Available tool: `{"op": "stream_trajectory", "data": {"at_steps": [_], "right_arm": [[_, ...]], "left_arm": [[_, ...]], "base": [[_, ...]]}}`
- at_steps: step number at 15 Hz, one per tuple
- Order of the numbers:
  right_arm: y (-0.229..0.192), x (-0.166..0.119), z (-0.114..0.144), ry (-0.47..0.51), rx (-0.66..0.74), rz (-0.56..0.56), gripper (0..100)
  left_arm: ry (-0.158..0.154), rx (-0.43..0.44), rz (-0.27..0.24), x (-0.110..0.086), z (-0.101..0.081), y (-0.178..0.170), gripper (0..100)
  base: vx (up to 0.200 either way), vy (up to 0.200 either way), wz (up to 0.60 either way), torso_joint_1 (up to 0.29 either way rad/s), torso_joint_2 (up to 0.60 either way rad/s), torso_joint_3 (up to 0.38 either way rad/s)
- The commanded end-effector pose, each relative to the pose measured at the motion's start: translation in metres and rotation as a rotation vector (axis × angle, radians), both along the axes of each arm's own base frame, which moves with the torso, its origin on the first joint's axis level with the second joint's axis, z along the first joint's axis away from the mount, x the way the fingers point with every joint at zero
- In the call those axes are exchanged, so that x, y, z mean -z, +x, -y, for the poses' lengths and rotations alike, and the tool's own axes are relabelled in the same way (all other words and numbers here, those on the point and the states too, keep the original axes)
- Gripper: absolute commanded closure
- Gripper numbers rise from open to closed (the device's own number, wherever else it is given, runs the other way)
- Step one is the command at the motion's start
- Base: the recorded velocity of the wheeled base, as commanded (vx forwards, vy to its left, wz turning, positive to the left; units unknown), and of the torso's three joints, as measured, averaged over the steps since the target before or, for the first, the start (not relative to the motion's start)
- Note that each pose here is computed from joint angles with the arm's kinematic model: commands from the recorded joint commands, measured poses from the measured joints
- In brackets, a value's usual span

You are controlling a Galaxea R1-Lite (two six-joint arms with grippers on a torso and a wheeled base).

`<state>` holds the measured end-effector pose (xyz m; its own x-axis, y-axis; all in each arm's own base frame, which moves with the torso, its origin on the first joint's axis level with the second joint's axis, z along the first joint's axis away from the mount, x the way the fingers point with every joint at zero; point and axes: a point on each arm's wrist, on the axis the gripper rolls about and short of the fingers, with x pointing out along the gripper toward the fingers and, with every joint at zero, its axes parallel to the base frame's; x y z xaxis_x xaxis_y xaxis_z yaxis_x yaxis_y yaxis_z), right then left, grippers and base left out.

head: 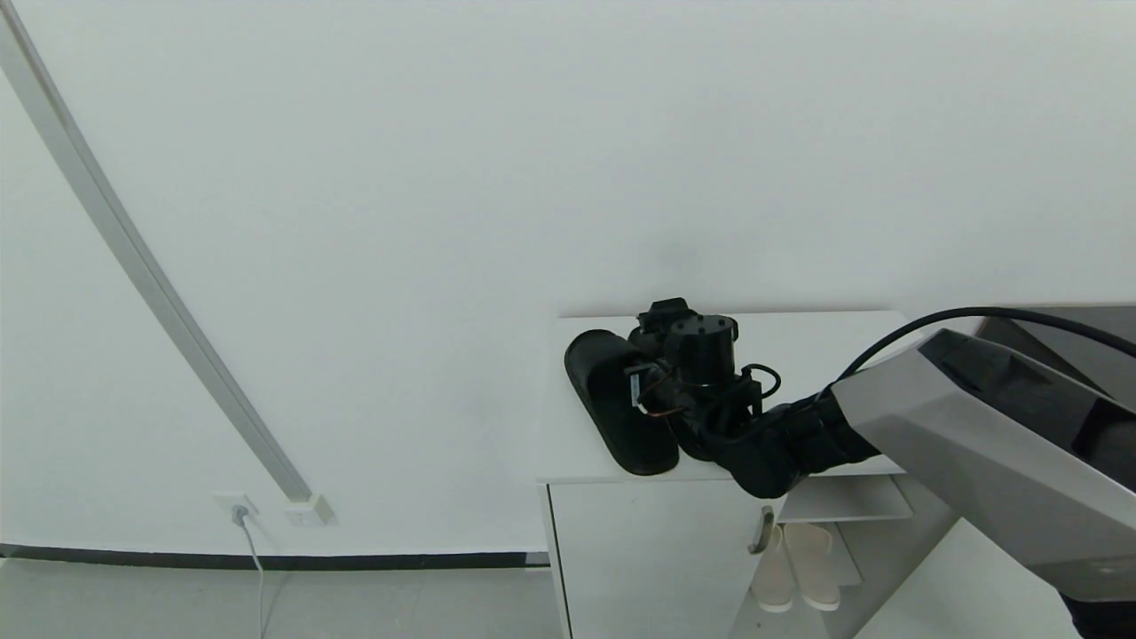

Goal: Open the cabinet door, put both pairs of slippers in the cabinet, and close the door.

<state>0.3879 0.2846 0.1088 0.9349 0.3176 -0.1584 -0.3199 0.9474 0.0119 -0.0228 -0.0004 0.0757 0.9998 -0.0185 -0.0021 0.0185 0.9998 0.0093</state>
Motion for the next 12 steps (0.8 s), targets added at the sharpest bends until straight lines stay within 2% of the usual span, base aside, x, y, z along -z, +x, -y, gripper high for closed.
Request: {"op": "stream_trajectory", "data": {"at_steps": [1, 6, 12], "right_arm": [[0.000, 0.001, 0.000, 0.000, 0.000, 0.000, 100], [-0.004, -0.008, 0.004, 0.010, 0.002, 0.011, 100], [-0.036, -0.031, 0.028, 0.011, -0.015, -0.003, 100]], "left_arm": [[0.000, 0.000, 0.001, 0.000, 0.000, 0.000, 100], [0.000, 0.000, 0.001, 0.000, 0.000, 0.000, 100], [0.000, 0.000, 0.001, 0.000, 0.000, 0.000, 100]], "base": [[0.000, 0.000, 0.00, 0.000, 0.00, 0.000], [0.000, 0.000, 0.00, 0.000, 0.00, 0.000], [0.000, 0.000, 0.00, 0.000, 0.00, 0.000]]}}
